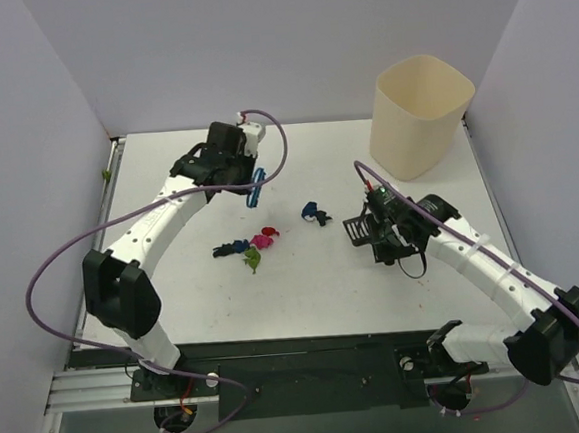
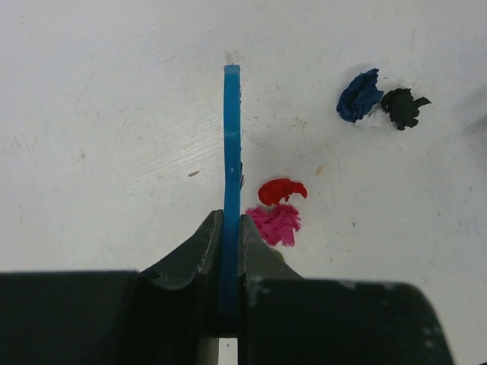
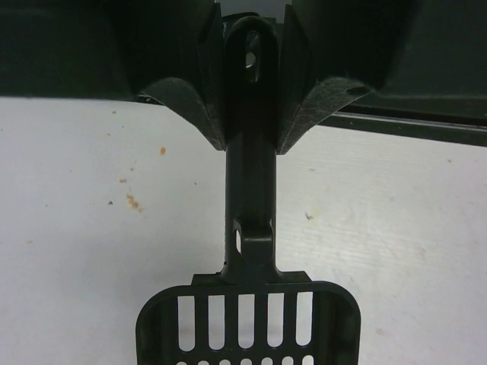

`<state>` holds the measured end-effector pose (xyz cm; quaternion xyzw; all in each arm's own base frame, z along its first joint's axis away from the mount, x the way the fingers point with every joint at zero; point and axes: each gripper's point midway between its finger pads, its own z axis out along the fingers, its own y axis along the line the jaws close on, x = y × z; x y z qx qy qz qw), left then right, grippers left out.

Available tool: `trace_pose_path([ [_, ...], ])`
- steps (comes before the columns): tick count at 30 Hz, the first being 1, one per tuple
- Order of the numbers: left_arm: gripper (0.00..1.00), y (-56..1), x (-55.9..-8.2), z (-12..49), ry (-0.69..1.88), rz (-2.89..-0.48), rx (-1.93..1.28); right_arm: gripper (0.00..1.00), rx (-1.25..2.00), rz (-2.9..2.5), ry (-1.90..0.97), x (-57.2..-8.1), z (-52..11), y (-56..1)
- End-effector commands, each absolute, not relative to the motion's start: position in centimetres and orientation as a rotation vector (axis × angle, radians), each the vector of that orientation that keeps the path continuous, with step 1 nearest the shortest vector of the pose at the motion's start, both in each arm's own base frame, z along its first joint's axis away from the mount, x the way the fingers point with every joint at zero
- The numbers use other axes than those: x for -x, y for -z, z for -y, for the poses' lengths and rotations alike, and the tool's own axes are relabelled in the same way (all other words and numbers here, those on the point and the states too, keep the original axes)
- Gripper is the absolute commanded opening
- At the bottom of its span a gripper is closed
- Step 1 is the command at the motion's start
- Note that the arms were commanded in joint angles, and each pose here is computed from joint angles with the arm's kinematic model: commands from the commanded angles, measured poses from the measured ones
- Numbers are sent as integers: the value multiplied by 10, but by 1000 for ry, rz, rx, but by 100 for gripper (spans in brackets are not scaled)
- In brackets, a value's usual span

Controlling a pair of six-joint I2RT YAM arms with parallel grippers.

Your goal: Sweep away the paper scraps from the table

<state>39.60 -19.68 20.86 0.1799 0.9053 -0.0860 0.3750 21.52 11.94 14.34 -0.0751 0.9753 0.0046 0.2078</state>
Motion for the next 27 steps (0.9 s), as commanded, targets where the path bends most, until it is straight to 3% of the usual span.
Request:
trace_pose_path([
  [1, 0, -216, -421, 238, 188, -2186, -645, 0, 224, -2678, 44, -202, -100, -132],
  [8, 0, -199, -453, 281, 182, -2137, -887, 0, 332, -2688, -12, -193, -111, -120],
  [15, 0, -170, -472, 275, -111, -2142, -1119, 0, 412, -2694, -45, -195, -135, -103],
  [27, 0, -134, -468, 319, -154, -2084, -1454, 0, 431, -2737, -77, -206, -163, -77],
])
